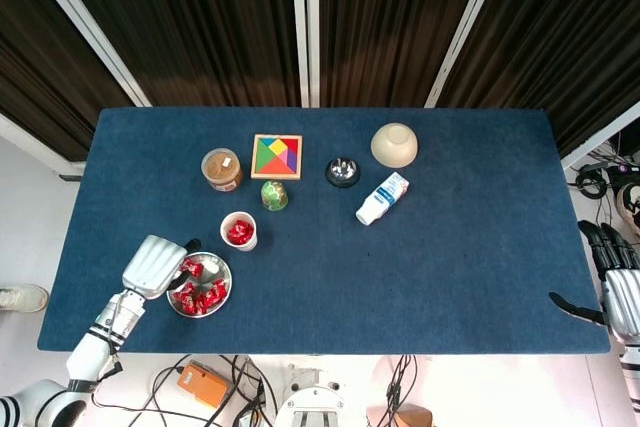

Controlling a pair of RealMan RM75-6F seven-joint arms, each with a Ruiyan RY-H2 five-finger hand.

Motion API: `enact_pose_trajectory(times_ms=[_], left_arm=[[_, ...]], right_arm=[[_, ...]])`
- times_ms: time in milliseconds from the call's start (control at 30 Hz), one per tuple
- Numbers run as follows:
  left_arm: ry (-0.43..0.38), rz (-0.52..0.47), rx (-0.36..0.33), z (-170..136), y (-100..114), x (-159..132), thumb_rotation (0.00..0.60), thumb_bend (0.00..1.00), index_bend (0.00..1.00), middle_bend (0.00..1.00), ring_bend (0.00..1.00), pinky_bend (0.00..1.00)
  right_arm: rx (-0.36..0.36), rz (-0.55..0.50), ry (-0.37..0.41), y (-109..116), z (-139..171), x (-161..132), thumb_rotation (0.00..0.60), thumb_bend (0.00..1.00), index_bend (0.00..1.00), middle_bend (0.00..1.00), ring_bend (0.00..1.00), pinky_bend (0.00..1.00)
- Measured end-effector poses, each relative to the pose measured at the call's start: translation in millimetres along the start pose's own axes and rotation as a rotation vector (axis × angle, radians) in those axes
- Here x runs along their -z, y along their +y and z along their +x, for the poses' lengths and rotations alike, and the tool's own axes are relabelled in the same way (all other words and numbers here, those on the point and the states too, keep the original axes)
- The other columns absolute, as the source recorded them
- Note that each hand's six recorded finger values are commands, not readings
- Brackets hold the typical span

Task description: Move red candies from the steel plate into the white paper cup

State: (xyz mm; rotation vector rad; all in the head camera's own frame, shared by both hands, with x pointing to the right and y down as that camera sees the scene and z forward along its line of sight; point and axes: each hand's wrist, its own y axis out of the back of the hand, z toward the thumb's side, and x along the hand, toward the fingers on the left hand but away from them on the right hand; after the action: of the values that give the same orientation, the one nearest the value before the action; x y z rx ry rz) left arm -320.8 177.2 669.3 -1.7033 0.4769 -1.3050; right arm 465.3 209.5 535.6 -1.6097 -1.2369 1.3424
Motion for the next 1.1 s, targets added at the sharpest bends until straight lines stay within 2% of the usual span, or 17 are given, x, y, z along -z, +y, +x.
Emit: enact_pose_trajectory(times_ms=[167,767,1000,1100], left_arm=[[-0.016,0.013,0.03,6.5,-14.6,-3.7,0.6,0.23,0.4,0.85,0.78,0.83],[0.002,0.056,0.083,9.0,-35.5,1.9,0.6,0.24,0.43,0.85,0.78,0.83],[0.012,0.05,0.095,9.1,-42.4,4.8,0.6,0.34,0.53,0.85,0.79,0.83],[0.017,0.049,0.088,9.1,-41.6,6.0,0.6,0.35,0.55,0.85,0.79,0.83]], right_arm=[[0.002,0.0,-0.008,0.8,2.3,1.9,0.6,0.2,0.02,0.16,0.11,0.18],[-0.005,0.0,-0.01,-2.3,1.5,0.7,0.6,0.2,0.01,0.16,0.11,0.18],[-0.005,0.003,-0.01,-2.1,1.0,0.0,0.6,0.2,0.01,0.16,0.11,0.18],[-0.008,0.003,-0.008,-3.1,0.7,-0.5,0.6,0.2,0.01,0.16,0.11,0.18]])
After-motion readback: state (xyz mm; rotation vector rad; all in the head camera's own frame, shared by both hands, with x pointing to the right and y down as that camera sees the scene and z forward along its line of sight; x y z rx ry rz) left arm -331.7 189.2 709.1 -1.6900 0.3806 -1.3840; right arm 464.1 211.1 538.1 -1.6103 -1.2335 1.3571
